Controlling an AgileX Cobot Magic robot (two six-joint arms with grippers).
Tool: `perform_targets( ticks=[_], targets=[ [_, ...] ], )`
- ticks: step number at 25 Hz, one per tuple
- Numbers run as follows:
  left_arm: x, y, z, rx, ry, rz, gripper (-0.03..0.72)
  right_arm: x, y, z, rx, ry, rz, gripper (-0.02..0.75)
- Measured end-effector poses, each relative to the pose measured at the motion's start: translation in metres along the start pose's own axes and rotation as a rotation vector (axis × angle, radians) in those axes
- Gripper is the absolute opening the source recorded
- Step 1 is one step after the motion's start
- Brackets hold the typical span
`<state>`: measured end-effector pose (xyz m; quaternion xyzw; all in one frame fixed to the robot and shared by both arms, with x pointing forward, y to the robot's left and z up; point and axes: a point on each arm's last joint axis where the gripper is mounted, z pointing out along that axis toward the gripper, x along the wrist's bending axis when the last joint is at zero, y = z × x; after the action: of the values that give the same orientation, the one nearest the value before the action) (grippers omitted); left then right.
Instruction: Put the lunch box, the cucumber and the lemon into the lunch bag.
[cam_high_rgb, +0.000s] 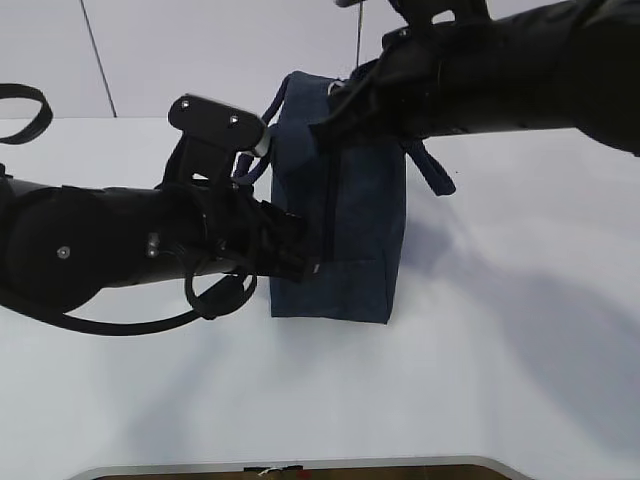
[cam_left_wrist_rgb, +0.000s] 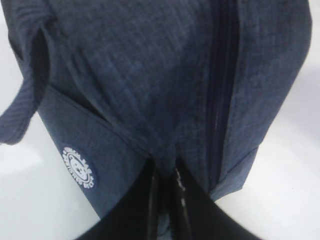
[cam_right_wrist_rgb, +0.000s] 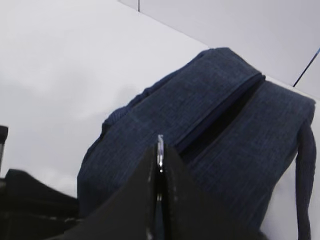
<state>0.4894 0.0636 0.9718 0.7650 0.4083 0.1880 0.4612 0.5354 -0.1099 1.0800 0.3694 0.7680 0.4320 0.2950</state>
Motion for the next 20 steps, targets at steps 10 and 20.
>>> perform_targets(
  ticks=[10, 20],
  targets=[
    [0.002, -0.010, -0.001, 0.018, 0.008, 0.003, -0.005, -0.001, 0.015, 0.023, -0.016, -0.009, -0.030, 0.005],
    [0.002, -0.009, -0.001, 0.009, 0.010, -0.001, -0.005, -0.002, 0.023, 0.051, -0.022, -0.016, -0.068, 0.005]
  ],
)
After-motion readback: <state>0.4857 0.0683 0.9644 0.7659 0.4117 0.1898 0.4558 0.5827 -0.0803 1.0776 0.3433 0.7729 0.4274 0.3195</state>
